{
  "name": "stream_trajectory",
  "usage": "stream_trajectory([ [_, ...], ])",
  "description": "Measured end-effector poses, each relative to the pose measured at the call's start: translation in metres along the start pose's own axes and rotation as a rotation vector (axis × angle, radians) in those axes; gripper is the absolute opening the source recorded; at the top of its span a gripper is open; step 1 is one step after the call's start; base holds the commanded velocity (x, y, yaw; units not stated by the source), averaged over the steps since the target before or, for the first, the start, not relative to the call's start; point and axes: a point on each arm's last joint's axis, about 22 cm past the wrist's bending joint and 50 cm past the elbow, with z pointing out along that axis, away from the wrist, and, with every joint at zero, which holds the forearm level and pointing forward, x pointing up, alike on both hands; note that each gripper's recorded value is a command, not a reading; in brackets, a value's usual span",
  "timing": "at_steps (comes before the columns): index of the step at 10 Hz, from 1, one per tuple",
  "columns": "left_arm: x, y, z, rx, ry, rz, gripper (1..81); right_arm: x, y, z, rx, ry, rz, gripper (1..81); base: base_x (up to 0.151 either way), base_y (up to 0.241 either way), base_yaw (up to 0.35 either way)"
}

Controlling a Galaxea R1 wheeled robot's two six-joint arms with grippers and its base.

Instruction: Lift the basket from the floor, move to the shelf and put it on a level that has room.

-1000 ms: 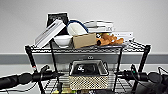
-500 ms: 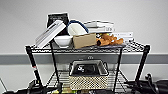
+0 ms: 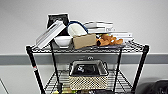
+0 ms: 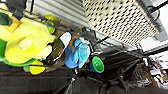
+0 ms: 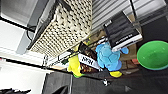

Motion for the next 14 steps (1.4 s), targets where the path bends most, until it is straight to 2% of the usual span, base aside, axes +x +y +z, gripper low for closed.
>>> stream_trajectory([
  [1,-0.023,-0.021,-0.004,0.051,-0.078,-0.048,81.1,-0.026,0.017,-0.004,-0.043,-0.099,0.026,81.1,0.0,0.0,0.0],
  [2,-0.039,-0.038,-0.009,0.086,-0.108,-0.105,81.1,-0.046,0.037,-0.008,-0.083,-0.162,0.057,81.1,0.0,0.0,0.0],
  [5,-0.099,-0.071,-0.011,0.141,-0.183,-0.238,81.1,-0.1,0.075,-0.012,-0.15,-0.266,0.132,81.1,0.0,0.0,0.0],
  [7,-0.127,-0.099,-0.006,0.177,-0.189,-0.305,81.1,-0.124,0.109,-0.011,-0.205,-0.304,0.161,81.1,0.0,0.0,0.0],
  [10,-0.173,-0.151,0.019,0.236,-0.181,-0.383,81.1,-0.158,0.163,0.012,-0.27,-0.358,0.18,81.1,0.0,0.0,0.0],
  [12,-0.192,-0.17,0.04,0.246,-0.166,-0.392,81.1,-0.176,0.194,0.023,-0.311,-0.37,0.186,81.1,0.0,0.0,0.0],
  [14,-0.199,-0.197,0.051,0.283,-0.142,-0.38,81.1,-0.197,0.223,0.034,-0.347,-0.375,0.187,81.1,0.0,0.0,0.0],
])
